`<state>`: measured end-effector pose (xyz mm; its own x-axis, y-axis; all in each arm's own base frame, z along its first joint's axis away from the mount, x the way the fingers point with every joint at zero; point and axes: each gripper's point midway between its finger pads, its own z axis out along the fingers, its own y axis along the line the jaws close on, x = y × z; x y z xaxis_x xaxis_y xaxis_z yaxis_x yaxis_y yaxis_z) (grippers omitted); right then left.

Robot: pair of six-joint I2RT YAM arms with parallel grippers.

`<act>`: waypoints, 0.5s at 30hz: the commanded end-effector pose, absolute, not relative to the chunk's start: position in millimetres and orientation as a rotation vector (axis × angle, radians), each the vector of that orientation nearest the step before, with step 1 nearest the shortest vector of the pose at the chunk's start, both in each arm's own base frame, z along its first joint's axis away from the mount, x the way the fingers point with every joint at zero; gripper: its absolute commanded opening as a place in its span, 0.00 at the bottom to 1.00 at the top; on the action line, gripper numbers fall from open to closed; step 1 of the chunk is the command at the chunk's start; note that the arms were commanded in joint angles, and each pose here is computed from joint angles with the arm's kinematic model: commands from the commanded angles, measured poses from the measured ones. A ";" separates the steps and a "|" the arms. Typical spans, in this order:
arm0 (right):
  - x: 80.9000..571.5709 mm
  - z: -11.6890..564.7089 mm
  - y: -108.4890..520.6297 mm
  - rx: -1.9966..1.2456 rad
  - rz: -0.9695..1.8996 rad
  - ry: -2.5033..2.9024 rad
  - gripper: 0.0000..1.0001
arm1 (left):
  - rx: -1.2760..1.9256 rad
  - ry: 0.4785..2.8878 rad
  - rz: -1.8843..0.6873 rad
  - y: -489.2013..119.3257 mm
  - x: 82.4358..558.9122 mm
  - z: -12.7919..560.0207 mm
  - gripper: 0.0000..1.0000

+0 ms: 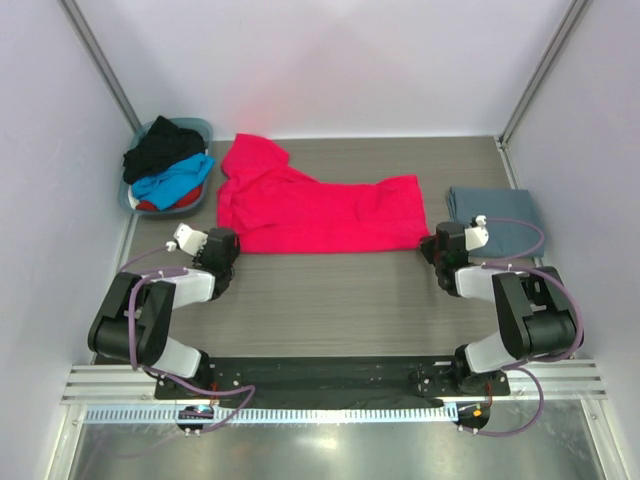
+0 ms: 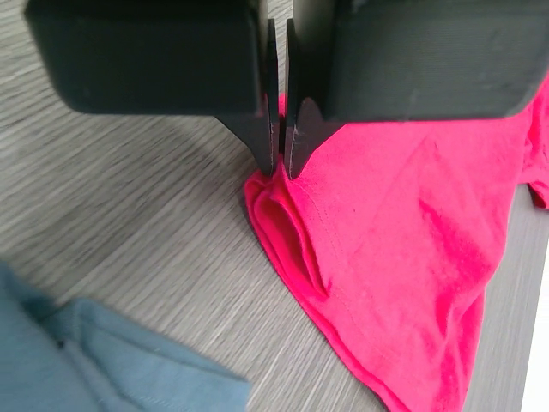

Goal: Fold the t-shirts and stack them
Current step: Fold the tshirt

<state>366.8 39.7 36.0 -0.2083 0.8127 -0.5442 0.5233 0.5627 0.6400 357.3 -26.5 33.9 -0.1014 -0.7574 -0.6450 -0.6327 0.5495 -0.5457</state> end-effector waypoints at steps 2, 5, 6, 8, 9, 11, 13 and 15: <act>366.5 46.3 25.0 1.134 0.402 1.812 0.01 | -1.178 1.722 -0.079 -8.3 360.1 49.3 0.50; 364.9 47.5 19.3 1.152 0.408 1.801 0.01 | -1.182 1.740 -0.050 -6.1 358.7 45.2 0.53; 365.0 49.6 17.3 1.155 0.409 1.793 0.01 | -1.185 1.742 -0.047 -5.1 358.0 43.8 0.53; 363.6 49.5 12.7 1.168 0.407 1.789 0.01 | -1.189 1.740 -0.046 -3.5 357.3 42.8 0.52; 363.4 52.0 12.7 1.169 0.420 1.783 0.01 | -1.191 1.736 -0.041 -0.8 357.6 43.3 0.52; 361.4 51.9 9.3 1.179 0.417 1.777 0.01 | -1.200 1.729 -0.033 3.8 356.8 42.4 0.50; 361.1 54.1 4.4 1.192 0.422 1.765 0.01 | -1.199 1.719 -0.028 7.2 356.4 44.2 0.45; 359.8 54.8 -5.5 1.220 0.424 1.752 0.01 | -1.203 1.707 0.000 13.1 353.2 46.5 0.39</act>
<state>357.2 11.8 41.7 -0.1462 0.8581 -0.4923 0.5516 0.4838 0.6795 356.0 -7.0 35.0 -0.0575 -0.7466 -0.6628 -0.6770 0.5171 -0.5237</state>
